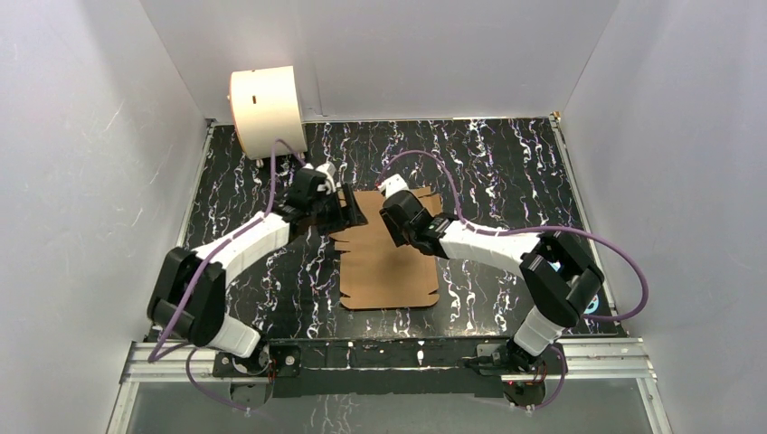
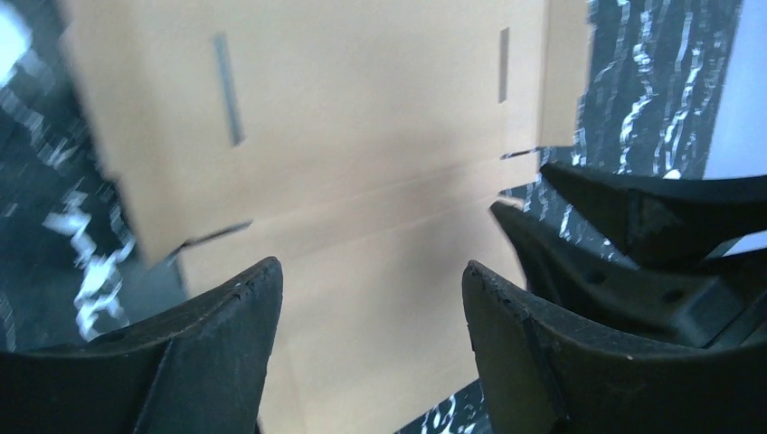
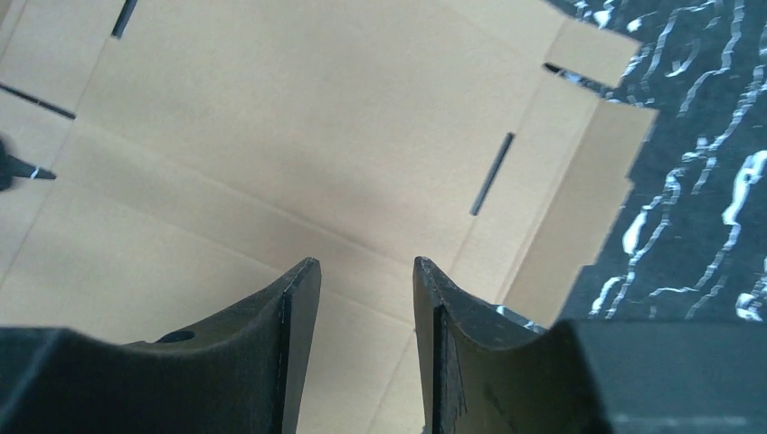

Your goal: Fold the paper box

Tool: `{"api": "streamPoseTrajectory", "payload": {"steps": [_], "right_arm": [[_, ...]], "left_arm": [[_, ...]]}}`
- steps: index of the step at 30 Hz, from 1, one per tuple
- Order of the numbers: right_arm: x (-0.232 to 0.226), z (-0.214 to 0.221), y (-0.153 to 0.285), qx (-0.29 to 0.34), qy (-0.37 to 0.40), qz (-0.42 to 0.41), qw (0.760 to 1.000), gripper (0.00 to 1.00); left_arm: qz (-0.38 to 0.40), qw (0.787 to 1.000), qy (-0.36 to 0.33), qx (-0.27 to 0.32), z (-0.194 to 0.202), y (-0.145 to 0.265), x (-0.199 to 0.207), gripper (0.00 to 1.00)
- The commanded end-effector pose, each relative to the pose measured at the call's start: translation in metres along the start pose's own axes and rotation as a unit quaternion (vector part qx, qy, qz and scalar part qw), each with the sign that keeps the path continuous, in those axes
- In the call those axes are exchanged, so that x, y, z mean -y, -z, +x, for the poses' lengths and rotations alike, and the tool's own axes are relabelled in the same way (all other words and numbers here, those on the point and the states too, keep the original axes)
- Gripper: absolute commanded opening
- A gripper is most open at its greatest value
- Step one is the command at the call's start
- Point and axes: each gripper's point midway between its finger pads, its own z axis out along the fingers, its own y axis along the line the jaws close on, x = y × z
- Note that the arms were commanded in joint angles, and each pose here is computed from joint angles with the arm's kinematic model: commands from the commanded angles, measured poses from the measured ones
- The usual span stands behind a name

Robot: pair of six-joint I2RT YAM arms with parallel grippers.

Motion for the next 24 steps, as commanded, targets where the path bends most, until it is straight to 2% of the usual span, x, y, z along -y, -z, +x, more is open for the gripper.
{"api": "streamPoseTrajectory", "payload": {"steps": [1,9,24], "right_arm": [[-0.020,-0.010,-0.006,0.031,-0.040,-0.057,0.997,0.52],[-0.022,0.000,-0.019,0.037,-0.085,-0.093,0.991,0.60],[-0.022,0.021,-0.031,0.031,-0.142,-0.146,0.978,0.69]], "left_arm": [[-0.027,0.998,0.047,0.008,0.018,0.026,-0.033,0.72],[-0.030,0.995,0.097,0.009,0.044,0.031,-0.059,0.75],[-0.020,0.993,0.118,0.018,0.038,-0.003,-0.076,0.75]]}}
